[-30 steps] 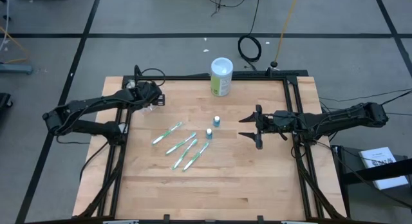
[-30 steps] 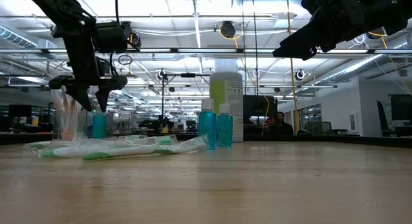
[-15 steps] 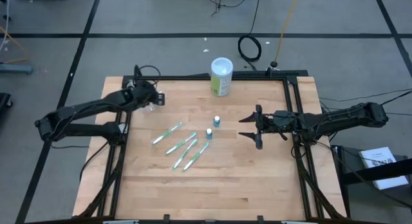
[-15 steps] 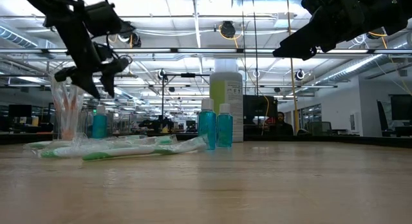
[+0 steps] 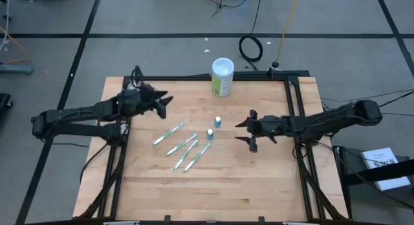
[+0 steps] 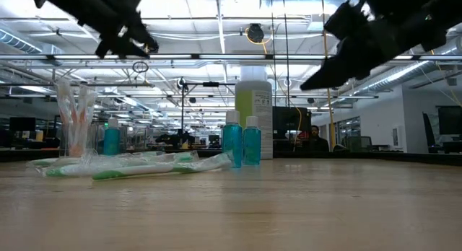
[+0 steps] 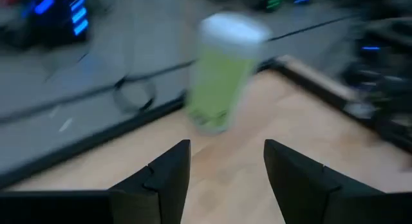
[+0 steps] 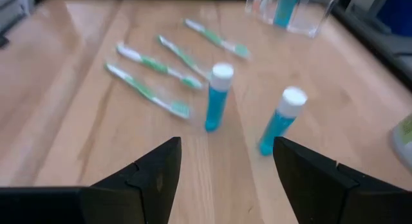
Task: Pick & Place toothbrushing station
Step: Put the blue mouthwash into the middle section of the transparent organizer
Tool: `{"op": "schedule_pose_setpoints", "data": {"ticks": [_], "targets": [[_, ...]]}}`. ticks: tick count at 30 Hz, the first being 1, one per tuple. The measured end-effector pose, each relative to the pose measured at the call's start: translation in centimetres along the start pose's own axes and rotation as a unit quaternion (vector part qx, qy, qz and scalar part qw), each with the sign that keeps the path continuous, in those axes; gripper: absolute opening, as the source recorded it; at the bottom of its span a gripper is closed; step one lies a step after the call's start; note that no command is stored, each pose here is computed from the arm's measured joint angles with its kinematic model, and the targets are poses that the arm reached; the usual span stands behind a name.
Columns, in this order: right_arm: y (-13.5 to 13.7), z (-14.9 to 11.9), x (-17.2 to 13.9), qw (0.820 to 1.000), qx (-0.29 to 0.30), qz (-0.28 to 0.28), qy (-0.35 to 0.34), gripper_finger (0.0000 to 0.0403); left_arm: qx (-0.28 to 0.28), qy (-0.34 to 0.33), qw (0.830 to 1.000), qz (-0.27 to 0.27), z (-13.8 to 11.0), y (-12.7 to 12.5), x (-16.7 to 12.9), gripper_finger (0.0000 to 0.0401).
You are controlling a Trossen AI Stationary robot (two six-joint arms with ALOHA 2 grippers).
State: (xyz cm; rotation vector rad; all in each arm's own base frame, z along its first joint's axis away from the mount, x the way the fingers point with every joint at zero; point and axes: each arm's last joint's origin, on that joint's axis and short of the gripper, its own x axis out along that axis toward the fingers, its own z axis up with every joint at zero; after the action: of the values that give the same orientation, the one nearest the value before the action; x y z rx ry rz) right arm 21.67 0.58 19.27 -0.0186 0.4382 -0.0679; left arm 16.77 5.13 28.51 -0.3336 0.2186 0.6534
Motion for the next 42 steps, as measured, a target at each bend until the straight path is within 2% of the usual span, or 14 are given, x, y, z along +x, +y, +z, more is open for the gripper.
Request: {"op": "schedule_pose_setpoints", "data": {"ticks": [5,11,18,21,29,35,42], "targets": [[0.1,-1.5,2.8,0.999,-0.006,-0.035,0.026,0.0238,0.081,-0.052,0.991,-0.097,0.3,-3.2,-0.8,0.0200],[-1.1,-3.1,5.4,0.995,0.023,-0.098,0.028,0.0248,0.141,-0.069,0.975,-0.159,-0.4,-5.7,-1.2,0.0200],[-2.1,-4.7,7.6,0.994,0.083,-0.072,0.014,0.0278,0.155,-0.056,0.973,-0.162,-1.2,-6.6,-0.2,0.0200],[-2.2,-5.5,8.6,0.994,0.087,-0.072,0.005,0.0282,0.151,-0.066,0.973,-0.165,-1.1,-6.8,0.0,0.0200],[-2.9,-7.1,11.3,0.992,0.094,-0.084,-0.015,0.0275,0.152,-0.070,0.972,-0.166,-1.1,-7.0,0.3,0.0200],[-3.7,-7.2,13.1,0.990,0.099,-0.096,-0.011,0.0270,0.152,-0.067,0.972,-0.166,-1.2,-7.0,0.3,0.0200],[-4.2,-6.9,13.6,0.989,0.102,-0.105,-0.016,0.0261,0.154,-0.058,0.973,-0.164,-1.4,-6.9,0.3,0.0200]]}}
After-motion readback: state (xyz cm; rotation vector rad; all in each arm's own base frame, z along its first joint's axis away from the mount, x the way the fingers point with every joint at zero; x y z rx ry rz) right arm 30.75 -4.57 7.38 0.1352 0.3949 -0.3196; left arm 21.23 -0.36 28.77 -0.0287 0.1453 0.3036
